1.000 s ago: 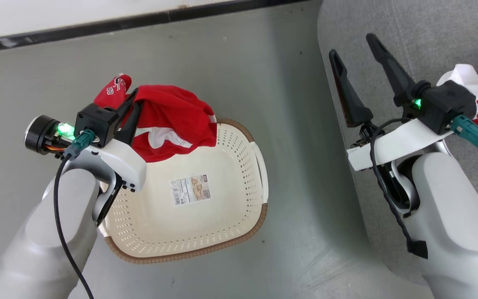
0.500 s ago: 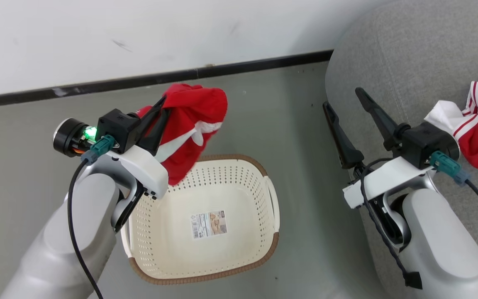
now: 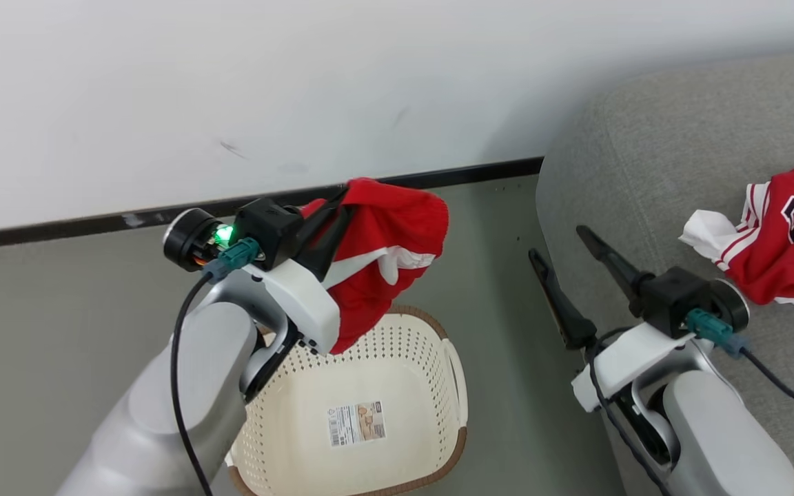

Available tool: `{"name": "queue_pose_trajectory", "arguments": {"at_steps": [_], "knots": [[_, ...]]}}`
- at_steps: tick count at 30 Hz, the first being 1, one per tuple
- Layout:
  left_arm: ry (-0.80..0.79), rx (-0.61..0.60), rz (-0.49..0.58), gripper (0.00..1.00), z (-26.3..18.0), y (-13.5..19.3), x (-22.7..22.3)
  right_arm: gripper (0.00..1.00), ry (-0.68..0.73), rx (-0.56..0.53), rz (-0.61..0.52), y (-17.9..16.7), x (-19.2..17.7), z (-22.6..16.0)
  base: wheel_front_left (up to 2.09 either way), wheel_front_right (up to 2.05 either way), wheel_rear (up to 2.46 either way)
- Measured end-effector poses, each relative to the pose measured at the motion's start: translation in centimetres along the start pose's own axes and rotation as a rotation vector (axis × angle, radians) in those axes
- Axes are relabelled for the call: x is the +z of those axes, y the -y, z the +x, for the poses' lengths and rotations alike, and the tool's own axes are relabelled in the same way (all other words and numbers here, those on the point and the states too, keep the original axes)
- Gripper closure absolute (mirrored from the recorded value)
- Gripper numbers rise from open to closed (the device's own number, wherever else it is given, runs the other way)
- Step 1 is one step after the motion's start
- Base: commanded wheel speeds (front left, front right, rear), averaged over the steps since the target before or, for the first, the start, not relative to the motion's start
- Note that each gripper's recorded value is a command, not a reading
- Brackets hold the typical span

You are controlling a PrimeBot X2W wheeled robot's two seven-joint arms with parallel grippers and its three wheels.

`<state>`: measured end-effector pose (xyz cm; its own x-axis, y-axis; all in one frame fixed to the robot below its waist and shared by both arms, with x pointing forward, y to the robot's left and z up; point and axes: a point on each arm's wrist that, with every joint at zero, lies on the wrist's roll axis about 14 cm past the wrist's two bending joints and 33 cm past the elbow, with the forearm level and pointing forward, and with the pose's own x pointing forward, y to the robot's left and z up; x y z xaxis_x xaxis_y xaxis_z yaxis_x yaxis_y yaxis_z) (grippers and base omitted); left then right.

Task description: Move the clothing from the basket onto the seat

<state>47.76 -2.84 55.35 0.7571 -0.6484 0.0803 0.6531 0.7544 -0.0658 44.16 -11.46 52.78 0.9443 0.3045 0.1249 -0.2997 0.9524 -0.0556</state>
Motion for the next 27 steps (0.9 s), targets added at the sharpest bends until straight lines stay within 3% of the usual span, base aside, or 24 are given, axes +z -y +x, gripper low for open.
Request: {"name": "queue_pose_trajectory", "arguments": {"at_steps": [13, 27], "knots": [[0.07, -0.122, 0.018, 1.0, -0.4, 5.7, 4.2, 0.0, -0.036, 0.094, -0.071, -2.4, 0.1, -3.3, 0.0, 0.0, 0.0], [0.091, -0.177, 0.028, 1.0, -1.8, 8.7, 6.1, 0.0, -0.07, 0.225, -0.098, -5.7, -0.5, -3.6, 0.0, 0.0, 0.0]]}}
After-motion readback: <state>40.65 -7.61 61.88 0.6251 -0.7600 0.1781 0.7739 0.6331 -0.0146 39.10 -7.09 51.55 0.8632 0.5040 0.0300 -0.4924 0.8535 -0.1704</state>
